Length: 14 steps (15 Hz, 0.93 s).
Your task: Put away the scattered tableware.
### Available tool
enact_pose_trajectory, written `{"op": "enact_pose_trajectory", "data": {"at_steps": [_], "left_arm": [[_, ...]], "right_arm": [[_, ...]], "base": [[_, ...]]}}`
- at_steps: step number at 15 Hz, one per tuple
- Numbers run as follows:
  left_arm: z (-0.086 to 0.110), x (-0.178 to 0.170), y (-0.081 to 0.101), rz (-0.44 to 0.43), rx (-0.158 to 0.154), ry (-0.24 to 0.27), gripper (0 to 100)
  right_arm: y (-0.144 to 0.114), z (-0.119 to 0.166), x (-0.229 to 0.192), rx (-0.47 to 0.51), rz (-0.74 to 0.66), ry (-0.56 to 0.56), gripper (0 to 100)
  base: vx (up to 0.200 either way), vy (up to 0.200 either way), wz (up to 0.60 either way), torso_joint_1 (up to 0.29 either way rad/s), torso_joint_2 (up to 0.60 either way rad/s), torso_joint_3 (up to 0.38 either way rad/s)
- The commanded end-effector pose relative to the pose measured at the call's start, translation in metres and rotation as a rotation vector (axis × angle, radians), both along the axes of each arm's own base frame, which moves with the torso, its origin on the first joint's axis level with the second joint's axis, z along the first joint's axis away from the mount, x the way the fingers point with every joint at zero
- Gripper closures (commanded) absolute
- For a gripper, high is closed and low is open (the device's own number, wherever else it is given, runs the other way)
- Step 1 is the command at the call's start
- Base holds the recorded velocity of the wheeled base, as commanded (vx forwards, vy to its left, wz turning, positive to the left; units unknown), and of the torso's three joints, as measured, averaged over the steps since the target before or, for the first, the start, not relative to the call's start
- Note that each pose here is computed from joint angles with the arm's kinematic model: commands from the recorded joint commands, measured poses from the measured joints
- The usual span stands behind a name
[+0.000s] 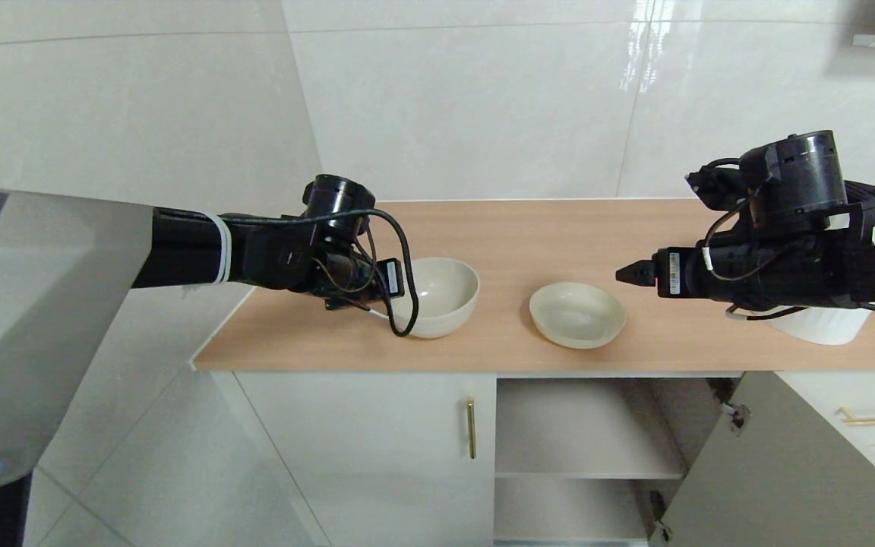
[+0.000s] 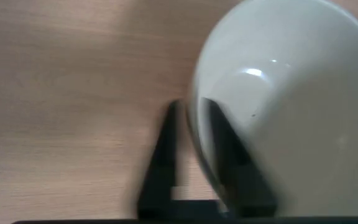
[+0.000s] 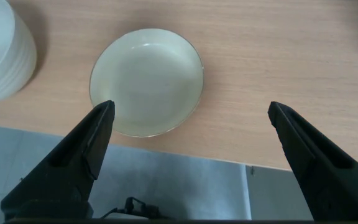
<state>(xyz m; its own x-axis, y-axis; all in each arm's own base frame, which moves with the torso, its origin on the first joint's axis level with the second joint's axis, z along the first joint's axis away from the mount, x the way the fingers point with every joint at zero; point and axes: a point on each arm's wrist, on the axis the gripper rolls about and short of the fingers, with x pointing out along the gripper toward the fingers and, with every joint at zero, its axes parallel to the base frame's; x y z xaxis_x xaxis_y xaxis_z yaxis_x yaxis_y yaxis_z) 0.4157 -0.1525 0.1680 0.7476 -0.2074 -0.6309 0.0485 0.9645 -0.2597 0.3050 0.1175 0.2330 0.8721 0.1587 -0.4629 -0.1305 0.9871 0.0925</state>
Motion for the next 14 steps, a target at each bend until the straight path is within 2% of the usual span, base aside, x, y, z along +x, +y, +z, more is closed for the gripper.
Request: {"op": "enact_pose_trajectory", "data": {"at_steps": [1, 3, 5, 8, 9, 11, 14], "left_arm": [[0.024, -0.012, 0.002, -0.004, -0.017, -0.045, 100], [0.049, -0.038, 0.002, -0.028, -0.035, -0.082, 100], [0.065, -0.058, 0.002, -0.046, -0.046, -0.106, 100], [0.073, -0.066, 0.006, -0.049, -0.059, -0.121, 100], [0.078, -0.071, 0.008, -0.063, -0.072, -0.124, 100], [0.083, -0.078, 0.009, -0.1, -0.1, -0.124, 100], [0.085, -0.081, 0.01, -0.108, -0.105, -0.125, 100]], "right_arm": [[0.001, -0.003, 0.003, -0.004, 0.0, 0.01, 0], [0.005, -0.014, 0.014, -0.043, -0.029, 0.057, 0], [0.012, -0.028, 0.031, -0.073, -0.091, 0.106, 0], [0.028, -0.056, 0.051, -0.089, -0.143, 0.152, 0], [0.031, -0.066, 0.06, -0.099, -0.167, 0.164, 0], [0.033, -0.071, 0.068, -0.076, -0.187, 0.169, 0], [0.034, -0.082, 0.075, -0.079, -0.197, 0.183, 0]], "base": [[0.0, 0.0, 0.0, 0.0, 0.0, 0.0], [0.0, 0.0, 0.0, 0.0, 0.0, 0.0], [0.0, 0.0, 0.0, 0.0, 0.0, 0.0], [0.0, 0.0, 0.0, 0.0, 0.0, 0.0], [0.0, 0.0, 0.0, 0.0, 0.0, 0.0], [0.0, 0.0, 0.0, 0.0, 0.0, 0.0], [0.0, 0.0, 0.0, 0.0, 0.0, 0.0]]}}
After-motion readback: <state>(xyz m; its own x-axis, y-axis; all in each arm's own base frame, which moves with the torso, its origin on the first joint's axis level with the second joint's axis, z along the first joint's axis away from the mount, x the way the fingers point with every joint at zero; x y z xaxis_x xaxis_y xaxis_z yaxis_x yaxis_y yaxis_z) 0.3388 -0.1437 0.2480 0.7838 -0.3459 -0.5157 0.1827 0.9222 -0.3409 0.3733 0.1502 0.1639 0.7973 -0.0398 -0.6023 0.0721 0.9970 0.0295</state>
